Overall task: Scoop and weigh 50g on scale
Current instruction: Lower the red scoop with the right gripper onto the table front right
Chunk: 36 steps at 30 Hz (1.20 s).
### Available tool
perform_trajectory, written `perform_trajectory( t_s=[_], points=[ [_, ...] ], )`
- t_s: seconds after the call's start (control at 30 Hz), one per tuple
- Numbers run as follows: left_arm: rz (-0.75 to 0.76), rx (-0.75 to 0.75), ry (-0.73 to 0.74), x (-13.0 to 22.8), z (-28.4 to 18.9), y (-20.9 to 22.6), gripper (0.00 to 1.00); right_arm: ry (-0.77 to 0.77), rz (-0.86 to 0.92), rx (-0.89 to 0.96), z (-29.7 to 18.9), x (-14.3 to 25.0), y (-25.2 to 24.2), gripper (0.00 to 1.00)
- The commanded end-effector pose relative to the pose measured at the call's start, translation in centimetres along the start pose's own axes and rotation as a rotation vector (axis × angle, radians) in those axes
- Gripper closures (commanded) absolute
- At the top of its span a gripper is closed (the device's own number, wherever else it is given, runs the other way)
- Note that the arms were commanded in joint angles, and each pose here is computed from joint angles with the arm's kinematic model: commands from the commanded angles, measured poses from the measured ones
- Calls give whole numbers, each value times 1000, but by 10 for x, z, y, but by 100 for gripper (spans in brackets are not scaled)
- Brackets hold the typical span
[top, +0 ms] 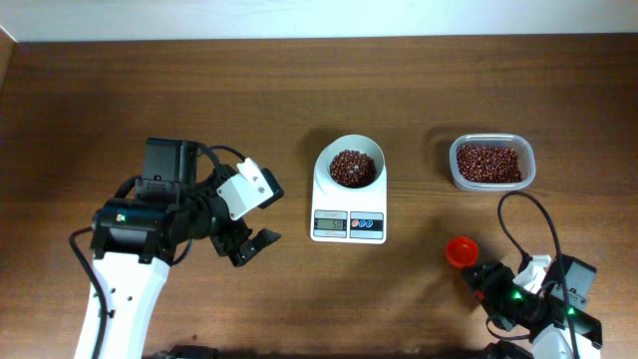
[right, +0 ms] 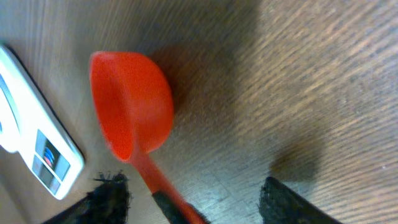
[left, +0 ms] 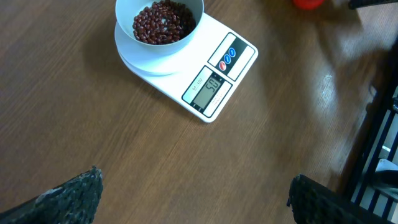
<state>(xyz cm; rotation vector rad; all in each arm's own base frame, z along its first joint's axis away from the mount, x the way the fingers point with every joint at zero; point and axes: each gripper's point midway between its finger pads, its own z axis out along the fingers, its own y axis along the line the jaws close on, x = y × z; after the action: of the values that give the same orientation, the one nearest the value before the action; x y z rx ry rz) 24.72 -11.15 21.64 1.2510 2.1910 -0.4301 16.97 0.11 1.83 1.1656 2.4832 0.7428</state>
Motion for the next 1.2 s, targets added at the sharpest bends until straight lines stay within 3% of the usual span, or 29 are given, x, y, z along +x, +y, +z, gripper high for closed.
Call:
perform_trajectory(
  t_s=[0.0,0.1,0.3,0.67,0.8,0.83,0.87,0.9,0.93,1.17],
  points=[
    [0,-13,-14,-5,-4,3,1,-15,-26,4,1,-4,-2,19],
    [0,-14,-14,-5,-4,3,1,9,-102,-77,0,1,13,0],
    [0,-14,-14,-5,-4,3,1,33,-147,-174,-4,5,30,1],
    [0,-14,-14,-5,-4,3,1,-123,-279,-257,-51,-46,87,1],
    [0,-13,-14,-5,-4,3,1,-81,-294,-364,-59,-36,106,1],
    [0,-13,-14,-5,-4,3,1,-75,-288,-352,-58,-35,104,20],
    [0,-14,-14,-5,-4,3,1,-76,-285,-322,-56,-35,98,51],
    [0,-13,-14,-5,-4,3,1,-76,-267,-270,-52,-36,89,68],
    [0,-14,-14,-5,-4,3,1,-76,-255,-237,-50,-36,83,78],
    [0,-14,-14,-5,-4,3,1,-31,-204,-122,-35,-34,56,93]
  ],
)
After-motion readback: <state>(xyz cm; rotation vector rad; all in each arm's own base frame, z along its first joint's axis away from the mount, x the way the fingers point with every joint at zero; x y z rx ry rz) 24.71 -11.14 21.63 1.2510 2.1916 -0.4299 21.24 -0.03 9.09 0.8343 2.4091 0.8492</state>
